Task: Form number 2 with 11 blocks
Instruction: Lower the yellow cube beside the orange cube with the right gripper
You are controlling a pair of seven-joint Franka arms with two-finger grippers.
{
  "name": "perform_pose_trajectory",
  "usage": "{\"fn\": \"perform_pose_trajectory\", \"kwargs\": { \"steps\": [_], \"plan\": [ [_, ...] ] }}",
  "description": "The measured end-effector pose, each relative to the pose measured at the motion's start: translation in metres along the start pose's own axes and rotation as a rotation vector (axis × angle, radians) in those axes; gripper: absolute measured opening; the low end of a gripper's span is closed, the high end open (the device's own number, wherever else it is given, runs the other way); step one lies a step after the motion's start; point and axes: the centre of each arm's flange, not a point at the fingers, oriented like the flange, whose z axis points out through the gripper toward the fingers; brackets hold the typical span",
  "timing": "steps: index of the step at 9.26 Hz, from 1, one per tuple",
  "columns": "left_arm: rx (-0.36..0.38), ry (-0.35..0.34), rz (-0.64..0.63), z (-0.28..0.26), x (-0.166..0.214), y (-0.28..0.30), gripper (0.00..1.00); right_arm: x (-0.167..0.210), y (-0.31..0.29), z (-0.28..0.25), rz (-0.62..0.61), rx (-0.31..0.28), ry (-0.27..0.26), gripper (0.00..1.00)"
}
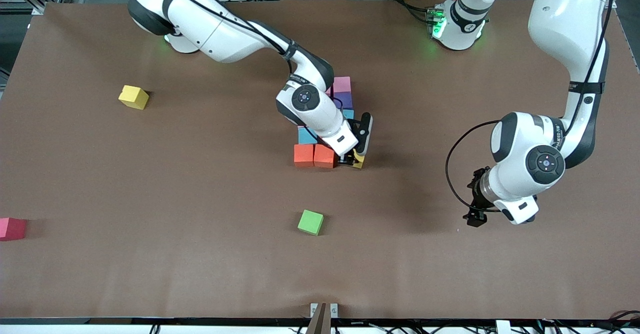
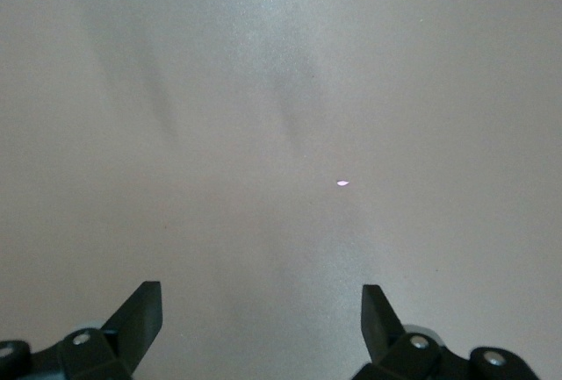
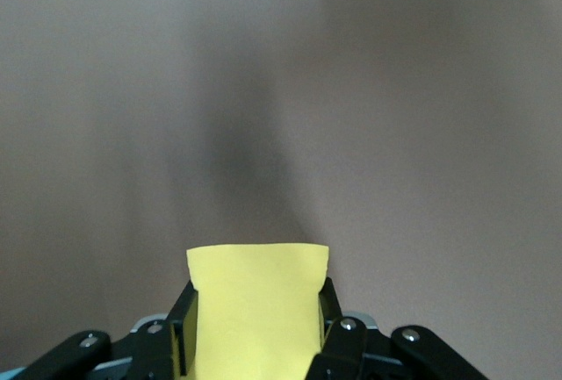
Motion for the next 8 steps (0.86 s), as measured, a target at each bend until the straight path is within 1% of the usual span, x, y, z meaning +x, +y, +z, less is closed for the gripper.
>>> {"fn": "perform_pose_trajectory", "kwargs": {
  "steps": [2, 5, 8],
  "plan": [
    [0.0, 0.0, 0.003, 0.0, -0.002, 0.0, 1.0, -0.009, 0.005, 0.002, -0.005, 0.014, -0.028, 0.55],
    [0.0, 0.0, 0.003, 0.0, -0.002, 0.0, 1.0, -0.012, 0.008, -0.001, -0.04, 0.042, -0.045, 0.55],
    [0.003, -0.001, 0.006, 0.002, -0.004, 0.0, 1.0, -0.016, 0.012, -0.002, -0.053, 0.076, -0.044, 0.55]
  ]
}}
